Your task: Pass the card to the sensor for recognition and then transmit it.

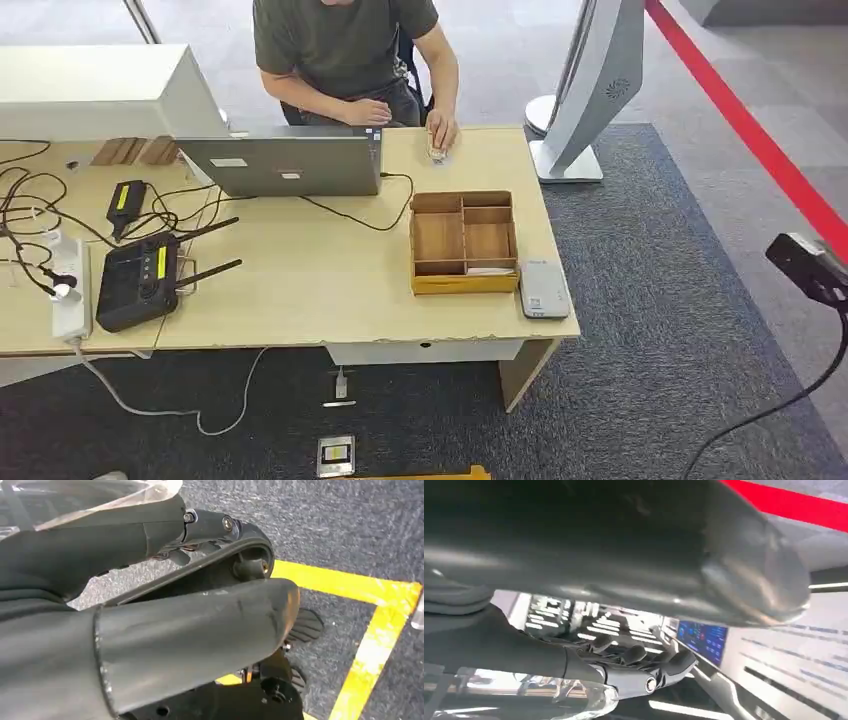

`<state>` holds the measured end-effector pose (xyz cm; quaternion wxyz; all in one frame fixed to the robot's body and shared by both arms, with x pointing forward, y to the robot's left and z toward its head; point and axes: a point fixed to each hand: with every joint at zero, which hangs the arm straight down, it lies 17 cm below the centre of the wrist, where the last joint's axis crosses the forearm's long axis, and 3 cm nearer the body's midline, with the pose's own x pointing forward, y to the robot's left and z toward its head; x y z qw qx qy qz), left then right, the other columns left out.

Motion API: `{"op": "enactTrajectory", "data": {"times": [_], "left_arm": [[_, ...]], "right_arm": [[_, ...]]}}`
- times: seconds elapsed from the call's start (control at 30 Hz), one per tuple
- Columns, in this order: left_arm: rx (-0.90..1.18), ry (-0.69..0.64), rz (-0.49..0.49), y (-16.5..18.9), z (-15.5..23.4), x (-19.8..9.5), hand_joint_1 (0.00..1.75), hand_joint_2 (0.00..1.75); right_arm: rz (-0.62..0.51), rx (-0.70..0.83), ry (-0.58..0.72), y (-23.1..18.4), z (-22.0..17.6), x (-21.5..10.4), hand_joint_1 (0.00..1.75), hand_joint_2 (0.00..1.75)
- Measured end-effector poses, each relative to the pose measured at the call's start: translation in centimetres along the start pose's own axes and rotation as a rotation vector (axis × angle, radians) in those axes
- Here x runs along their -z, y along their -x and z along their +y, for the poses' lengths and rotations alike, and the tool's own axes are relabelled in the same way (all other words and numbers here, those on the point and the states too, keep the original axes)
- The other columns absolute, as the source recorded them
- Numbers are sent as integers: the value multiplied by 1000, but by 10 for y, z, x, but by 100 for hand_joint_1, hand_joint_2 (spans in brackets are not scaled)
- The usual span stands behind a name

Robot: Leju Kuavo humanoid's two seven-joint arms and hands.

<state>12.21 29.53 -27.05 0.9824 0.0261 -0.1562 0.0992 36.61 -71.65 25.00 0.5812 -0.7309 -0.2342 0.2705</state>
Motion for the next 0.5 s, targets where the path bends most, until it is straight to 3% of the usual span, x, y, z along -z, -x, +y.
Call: {"op": "enactTrajectory", "data": {"times": [0.1, 0.5], "left_arm": [[-3, -6, -2, -2, 1, 0, 0, 0], [6, -3, -17, -5, -1, 0, 0, 0]], "right_arm": [[5, 24, -8, 9, 21, -8, 0, 0], [42, 110, -195, 36, 180, -68, 0, 0]]}}
